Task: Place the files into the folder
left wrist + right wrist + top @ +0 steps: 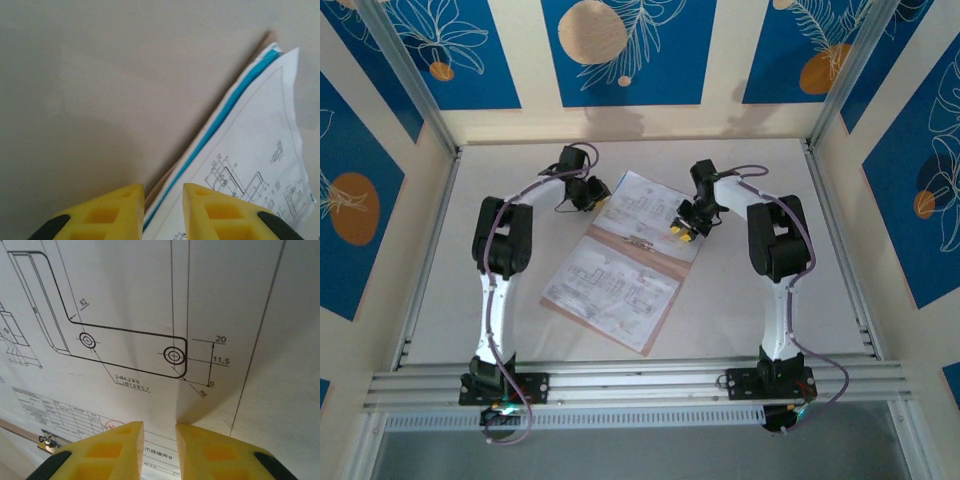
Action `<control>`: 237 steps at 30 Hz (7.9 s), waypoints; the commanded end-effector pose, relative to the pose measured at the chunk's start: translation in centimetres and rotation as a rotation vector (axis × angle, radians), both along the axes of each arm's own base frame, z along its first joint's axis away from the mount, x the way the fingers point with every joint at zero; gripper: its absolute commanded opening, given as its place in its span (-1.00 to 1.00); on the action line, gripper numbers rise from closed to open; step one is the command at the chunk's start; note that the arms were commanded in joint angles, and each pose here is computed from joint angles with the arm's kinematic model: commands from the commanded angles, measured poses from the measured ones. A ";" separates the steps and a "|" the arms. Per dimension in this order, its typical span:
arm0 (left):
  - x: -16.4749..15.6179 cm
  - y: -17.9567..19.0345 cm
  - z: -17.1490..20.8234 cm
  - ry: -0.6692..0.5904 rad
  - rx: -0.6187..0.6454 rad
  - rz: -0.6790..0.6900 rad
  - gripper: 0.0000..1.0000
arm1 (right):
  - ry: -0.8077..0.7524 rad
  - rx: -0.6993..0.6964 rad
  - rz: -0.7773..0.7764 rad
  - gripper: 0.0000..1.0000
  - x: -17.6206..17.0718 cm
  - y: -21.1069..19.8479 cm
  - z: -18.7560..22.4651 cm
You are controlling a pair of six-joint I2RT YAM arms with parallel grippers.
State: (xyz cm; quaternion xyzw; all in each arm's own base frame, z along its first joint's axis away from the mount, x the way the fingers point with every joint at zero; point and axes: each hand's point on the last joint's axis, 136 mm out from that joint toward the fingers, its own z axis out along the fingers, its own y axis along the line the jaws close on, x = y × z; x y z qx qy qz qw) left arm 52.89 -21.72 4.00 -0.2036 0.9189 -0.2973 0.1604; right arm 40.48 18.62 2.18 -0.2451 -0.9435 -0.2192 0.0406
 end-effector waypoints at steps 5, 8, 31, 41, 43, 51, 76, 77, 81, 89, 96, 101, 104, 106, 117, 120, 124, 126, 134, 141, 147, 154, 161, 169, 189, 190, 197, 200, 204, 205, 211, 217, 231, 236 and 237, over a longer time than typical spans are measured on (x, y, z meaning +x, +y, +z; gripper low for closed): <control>-0.8 -0.4 -0.4 0.012 -0.023 -0.023 -0.49 | 0.031 0.005 0.022 -0.47 0.0 0.4 -0.8; -1.0 -0.6 -0.5 0.016 -0.025 -0.029 -0.50 | 0.028 0.010 0.028 -0.47 0.1 0.6 -0.8; -1.3 1.9 3.0 -0.034 0.101 0.016 -0.41 | -0.135 0.088 0.025 -0.22 1.2 2.4 7.6; -6.0 0.9 6.3 -0.050 0.074 0.012 -0.36 | -0.237 0.288 0.082 -0.28 -3.1 6.0 10.7; -8.3 0.0 6.4 -0.028 0.044 -0.001 -0.38 | -0.242 0.331 0.118 -0.33 -4.4 7.1 10.7; -18.7 -4.2 4.7 0.103 -0.069 -0.065 -0.52 | -0.212 0.336 0.175 -0.43 -7.2 9.1 8.4; -25.3 -4.7 1.9 0.188 -0.057 -0.109 -0.61 | -0.174 0.307 0.156 -0.57 -6.0 9.7 4.9; -25.2 -4.6 1.9 0.188 -0.057 -0.109 -0.61 | -0.173 0.309 0.154 -0.59 -6.0 9.7 4.9; -25.4 -4.7 1.7 0.191 -0.052 -0.112 -0.61 | -0.169 0.312 0.147 -0.63 -5.8 9.6 4.9; -25.5 -4.7 1.5 0.195 -0.051 -0.117 -0.62 | -0.176 0.320 0.142 -0.66 -5.4 9.8 5.0; -25.7 -4.7 1.5 0.196 -0.048 -0.119 -0.63 | -0.175 0.319 0.137 -0.72 -5.3 9.8 5.1; -25.8 -4.7 1.5 0.197 -0.047 -0.124 -0.63 | -0.172 0.321 0.131 -0.72 -5.2 9.9 5.0; -26.0 -4.7 1.4 0.200 -0.045 -0.125 -0.63 | -0.176 0.324 0.129 -0.75 -5.0 9.9 5.0; -26.0 -4.8 1.5 0.198 -0.047 -0.125 -0.63 | -0.176 0.323 0.126 -0.79 -5.0 9.8 5.1; -27.0 -5.1 0.9 0.225 -0.042 -0.123 -0.65 | -0.143 0.307 0.113 -0.96 -5.5 8.7 4.1; -27.3 -4.8 0.2 0.246 -0.040 -0.102 -0.66 | -0.129 0.307 0.109 -1.00 -5.6 8.3 3.7; -28.1 -3.8 -1.1 0.294 -0.011 -0.059 -0.74 | -0.100 0.303 0.101 -1.00 -5.7 7.5 2.8; -28.6 -3.2 -1.7 0.321 0.007 -0.037 -0.77 | -0.080 0.302 0.098 -1.00 -5.9 7.2 2.4; -30.1 -1.3 -3.1 0.383 0.056 0.040 -0.80 | 0.008 0.245 0.075 -1.00 -7.3 5.4 -0.3; -30.8 -0.6 -3.6 0.404 0.069 0.065 -0.82 | 0.044 0.187 0.052 -1.00 -7.5 3.5 -2.0; -30.1 -1.7 -3.1 0.373 0.027 0.031 -0.81 | 0.084 0.155 0.045 -1.00 -7.5 3.3 -2.9; -28.3 -4.4 -0.6 0.276 -0.015 -0.090 -0.77 | 0.106 0.133 0.034 -1.00 -7.7 3.0 -3.4; -27.9 -6.9 1.8 0.208 -0.039 -0.200 -0.59 | 0.113 0.134 0.034 -1.00 -7.6 3.0 -3.5; -31.6 -10.5 2.1 0.283 -0.057 -0.441 -0.63 | 0.135 0.131 0.027 -1.00 -7.8 2.7 -3.9; -36.0 -8.1 -3.5 0.475 0.080 -0.427 -0.74 | 0.156 0.081 0.025 -1.00 -7.2 1.6 -4.1; -36.1 -7.9 -3.7 0.480 0.082 -0.418 -0.74 | 0.159 0.076 0.022 -1.00 -7.2 1.4 -4.2; -36.5 -7.1 -4.4 0.499 0.103 -0.386 -0.77 | 0.197 0.048 0.007 -1.00 -7.3 0.5 -4.9; -36.6 -6.9 -4.4 0.503 0.107 -0.381 -0.77 | 0.208 0.044 0.003 -1.00 -7.3 0.3 -5.2; -36.7 -6.8 -4.5 0.505 0.111 -0.378 -0.78 | 0.210 0.040 -0.003 -1.00 -7.1 0.3 -5.4; -36.7 -6.7 -4.5 0.507 0.112 -0.376 -0.78 | 0.212 0.037 -0.007 -1.00 -7.1 0.2 -5.4; -36.7 -6.7 -4.5 0.508 0.113 -0.376 -0.79 | 0.224 0.013 -0.011 -1.00 -6.7 0.0 -5.6; -36.5 -6.7 -4.5 0.508 0.113 -0.371 -0.80 | 0.268 -0.011 -0.019 -1.00 -6.9 -0.5 -6.2; -36.1 -6.9 -4.4 0.500 0.106 -0.365 -0.80 | 0.356 -0.071 -0.014 -1.00 -8.6 -1.0 -7.2; -36.1 -7.0 -4.5 0.498 0.105 -0.362 -0.80 | 0.388 -0.101 -0.009 -1.00 -9.2 -0.9 -7.6; -36.0 -7.0 -4.5 0.498 0.104 -0.359 -0.80 | 0.393 -0.108 -0.008 -1.00 -9.2 -1.0 -7.7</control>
